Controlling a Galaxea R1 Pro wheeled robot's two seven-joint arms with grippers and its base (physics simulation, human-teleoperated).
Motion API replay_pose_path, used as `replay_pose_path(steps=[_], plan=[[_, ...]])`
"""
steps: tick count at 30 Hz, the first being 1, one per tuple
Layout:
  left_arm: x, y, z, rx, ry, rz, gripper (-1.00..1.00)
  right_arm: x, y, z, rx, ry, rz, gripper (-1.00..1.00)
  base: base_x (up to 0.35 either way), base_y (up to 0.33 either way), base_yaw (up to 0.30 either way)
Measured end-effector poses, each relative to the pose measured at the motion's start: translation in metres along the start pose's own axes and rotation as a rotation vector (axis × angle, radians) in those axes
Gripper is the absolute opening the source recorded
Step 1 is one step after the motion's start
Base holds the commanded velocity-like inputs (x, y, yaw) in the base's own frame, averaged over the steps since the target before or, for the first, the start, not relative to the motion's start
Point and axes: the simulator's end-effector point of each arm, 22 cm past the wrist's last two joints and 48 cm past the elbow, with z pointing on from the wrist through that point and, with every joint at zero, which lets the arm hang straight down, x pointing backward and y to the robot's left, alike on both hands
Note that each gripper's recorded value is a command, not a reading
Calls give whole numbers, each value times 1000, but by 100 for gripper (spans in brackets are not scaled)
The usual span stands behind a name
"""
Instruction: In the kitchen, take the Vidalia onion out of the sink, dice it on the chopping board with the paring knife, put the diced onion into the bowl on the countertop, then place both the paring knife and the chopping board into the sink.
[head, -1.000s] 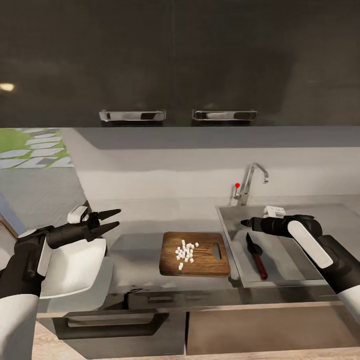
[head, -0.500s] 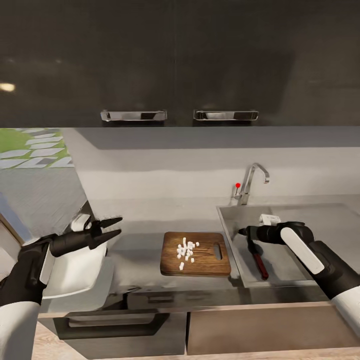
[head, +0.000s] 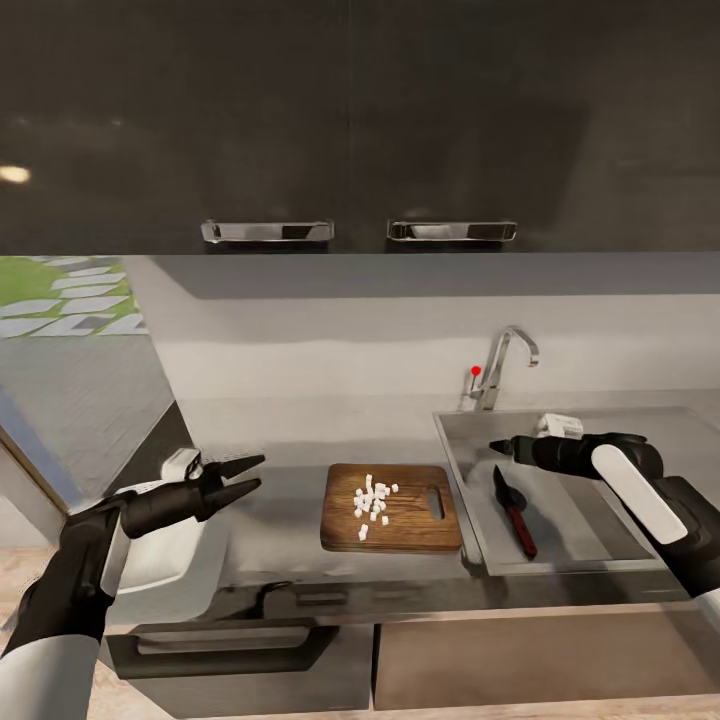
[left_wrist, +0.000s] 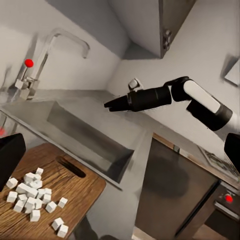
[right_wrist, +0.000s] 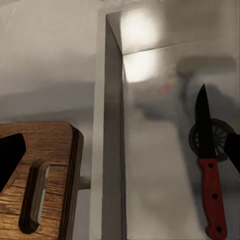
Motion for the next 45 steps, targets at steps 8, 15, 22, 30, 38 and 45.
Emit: replay_pose_path(steps=[8, 15, 22, 30, 38, 45], plan=[[14, -4, -9, -15, 19, -6, 100, -12, -8, -6, 2, -29, 33, 100, 0, 220, 0], [11, -9, -14, -23, 31, 21, 100, -23, -16, -12, 10, -54, 60, 100, 0, 160, 0], [3, -13, -16, -26, 38, 63, 100, -33, -25, -17, 18, -79, 88, 100, 0, 22, 0], [-6, -17, -18, -30, 40, 103, 100, -36, -28, -19, 20, -88, 98, 100, 0, 3, 0], [-7, -17, -19, -33, 40, 103, 100, -36, -28, -19, 20, -88, 98, 100, 0, 34, 0], [-6, -17, -19, -32, 38, 100, 100, -36, -28, -19, 20, -88, 98, 100, 0, 14, 0]])
